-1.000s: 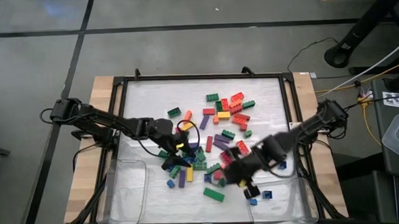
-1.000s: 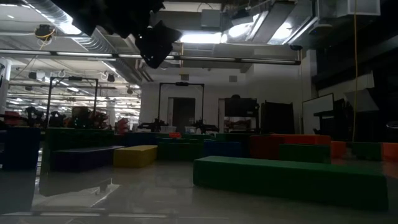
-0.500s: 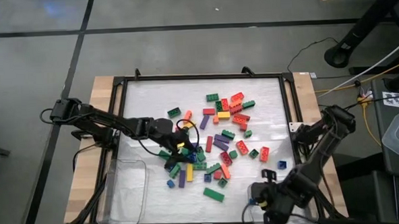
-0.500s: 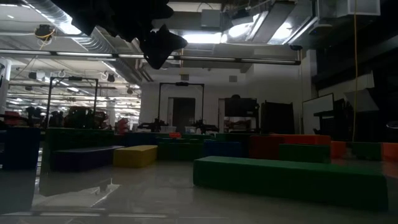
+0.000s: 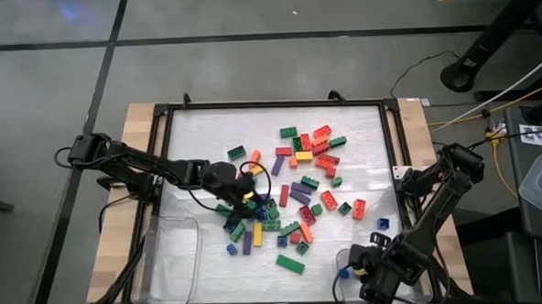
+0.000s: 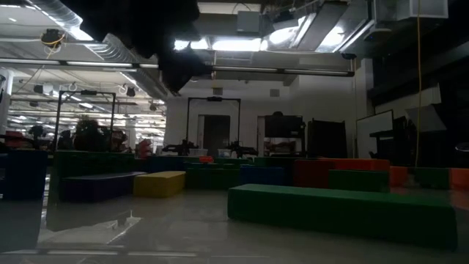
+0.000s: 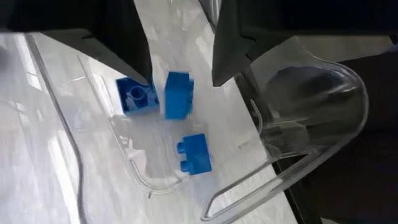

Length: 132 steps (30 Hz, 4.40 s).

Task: Sort blocks by size
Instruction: Put the small blue block into the right transparent bin

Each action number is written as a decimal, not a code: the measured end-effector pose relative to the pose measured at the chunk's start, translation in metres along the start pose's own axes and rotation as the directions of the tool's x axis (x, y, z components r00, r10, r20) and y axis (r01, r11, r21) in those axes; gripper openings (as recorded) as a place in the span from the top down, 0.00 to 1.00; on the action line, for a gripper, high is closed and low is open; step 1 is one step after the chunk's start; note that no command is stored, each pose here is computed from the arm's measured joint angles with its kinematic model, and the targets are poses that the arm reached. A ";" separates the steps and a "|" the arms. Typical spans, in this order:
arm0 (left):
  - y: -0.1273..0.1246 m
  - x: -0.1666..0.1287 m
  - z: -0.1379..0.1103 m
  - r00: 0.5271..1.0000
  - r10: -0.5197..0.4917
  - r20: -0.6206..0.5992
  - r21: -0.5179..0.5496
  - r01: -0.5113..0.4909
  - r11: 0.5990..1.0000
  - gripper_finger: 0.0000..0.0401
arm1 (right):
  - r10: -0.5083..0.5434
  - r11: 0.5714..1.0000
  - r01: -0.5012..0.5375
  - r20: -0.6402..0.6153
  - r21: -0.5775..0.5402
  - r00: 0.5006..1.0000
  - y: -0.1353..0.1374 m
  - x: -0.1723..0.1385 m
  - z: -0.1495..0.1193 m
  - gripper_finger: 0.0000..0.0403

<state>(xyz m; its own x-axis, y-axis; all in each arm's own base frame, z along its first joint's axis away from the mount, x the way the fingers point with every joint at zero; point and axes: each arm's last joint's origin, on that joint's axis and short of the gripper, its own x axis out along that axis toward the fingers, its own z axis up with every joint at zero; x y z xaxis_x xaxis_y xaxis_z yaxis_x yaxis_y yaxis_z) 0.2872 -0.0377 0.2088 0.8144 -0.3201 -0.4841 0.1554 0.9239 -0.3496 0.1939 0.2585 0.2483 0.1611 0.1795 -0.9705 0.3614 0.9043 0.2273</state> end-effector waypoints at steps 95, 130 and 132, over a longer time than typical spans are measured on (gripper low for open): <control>-0.015 0.047 -0.022 0.952 0.169 -0.257 0.231 -0.110 0.967 0.69 | -0.113 0.810 0.463 0.680 -0.359 0.725 0.008 -0.032 0.040 0.41; -0.053 0.045 0.062 0.961 -0.250 0.119 0.180 0.227 0.957 0.67 | 0.130 0.423 0.632 0.734 -0.650 0.667 0.002 -0.048 0.139 0.41; -0.054 0.045 0.064 0.956 -0.258 0.138 0.187 0.230 0.955 0.67 | 0.133 0.418 0.633 0.733 -0.652 0.667 0.003 -0.048 0.140 0.41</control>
<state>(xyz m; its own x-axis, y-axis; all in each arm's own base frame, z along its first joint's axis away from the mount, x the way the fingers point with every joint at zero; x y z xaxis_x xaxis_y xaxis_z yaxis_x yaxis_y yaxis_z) 0.3509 -0.0882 0.2574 0.8160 -0.5152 -0.2623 0.4402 0.8478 -0.2957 0.3153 0.1981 0.3070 0.8285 -0.0435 -0.5583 -0.3460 0.7441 -0.5715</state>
